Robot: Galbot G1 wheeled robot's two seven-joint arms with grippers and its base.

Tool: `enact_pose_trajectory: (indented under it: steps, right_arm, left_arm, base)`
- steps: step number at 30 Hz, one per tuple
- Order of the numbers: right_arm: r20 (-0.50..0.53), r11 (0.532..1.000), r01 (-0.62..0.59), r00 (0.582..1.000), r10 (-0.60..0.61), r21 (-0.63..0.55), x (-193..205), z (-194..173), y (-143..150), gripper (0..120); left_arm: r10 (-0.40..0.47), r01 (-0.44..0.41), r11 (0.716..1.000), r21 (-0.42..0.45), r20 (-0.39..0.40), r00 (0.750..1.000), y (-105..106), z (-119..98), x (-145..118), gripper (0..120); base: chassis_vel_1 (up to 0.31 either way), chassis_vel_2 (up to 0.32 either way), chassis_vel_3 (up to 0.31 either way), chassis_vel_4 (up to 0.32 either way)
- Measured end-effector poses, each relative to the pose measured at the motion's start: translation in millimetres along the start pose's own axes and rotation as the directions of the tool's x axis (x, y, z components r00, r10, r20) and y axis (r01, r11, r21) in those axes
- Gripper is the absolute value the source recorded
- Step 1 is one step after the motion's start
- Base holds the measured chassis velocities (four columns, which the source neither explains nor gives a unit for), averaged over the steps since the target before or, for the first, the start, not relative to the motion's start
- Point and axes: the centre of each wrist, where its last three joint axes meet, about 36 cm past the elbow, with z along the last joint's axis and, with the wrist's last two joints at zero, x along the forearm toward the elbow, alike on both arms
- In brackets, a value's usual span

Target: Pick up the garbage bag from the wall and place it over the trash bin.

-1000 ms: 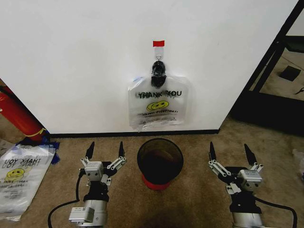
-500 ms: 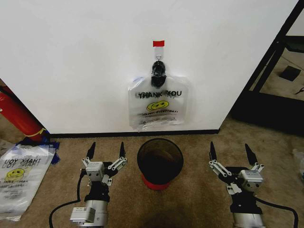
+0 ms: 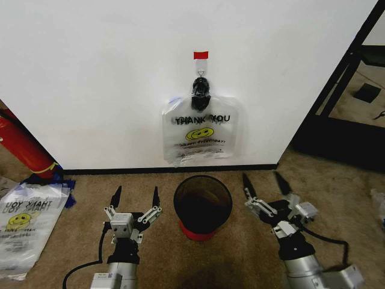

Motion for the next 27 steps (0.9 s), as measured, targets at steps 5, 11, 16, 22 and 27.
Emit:
enact_pose_trajectory:
  steps: [5, 11, 16, 22, 27]
  right_arm:
    - [-0.027, 0.984, 0.052, 0.998, -0.058, -0.172, -42.2, 14.6, -58.6, 100]
    - [0.010, 0.949, 0.091, 0.996, -0.092, -0.303, -97.2, 19.7, -109.4, 100]
    - [0.019, 0.925, 0.104, 0.994, -0.105, -0.366, -148.1, 30.7, -136.2, 100]
    - [-0.001, 0.903, 0.125, 0.990, -0.138, -0.412, -204.5, 53.3, -140.4, 100]
    - [-0.026, 0.907, 0.145, 0.985, -0.168, -0.396, -238.5, 68.2, -143.3, 100]
  left_arm:
    - [-0.003, 0.003, 1.000, -0.012, -0.015, 1.000, -2.0, 4.2, 9.3, 100]
    - [-0.009, 0.009, 1.000, -0.011, -0.024, 1.000, 4.5, 1.8, 12.5, 100]
    - [-0.022, 0.022, 1.000, 0.007, -0.029, 0.999, 9.3, 5.9, 13.7, 100]
    - [-0.043, 0.042, 0.999, -0.008, -0.033, 0.999, 17.9, 9.3, 16.6, 100]
    - [-0.074, 0.074, 0.997, -0.001, -0.031, 0.997, 18.6, 9.0, 16.3, 100]
  base:
    - [0.000, 0.000, 0.000, 0.000]
    - [0.000, 0.000, 0.000, 0.000]
    - [0.000, 0.000, 0.000, 0.000]
    - [0.000, 0.000, 0.000, 0.000]
    - [0.000, 0.000, 0.000, 0.000]
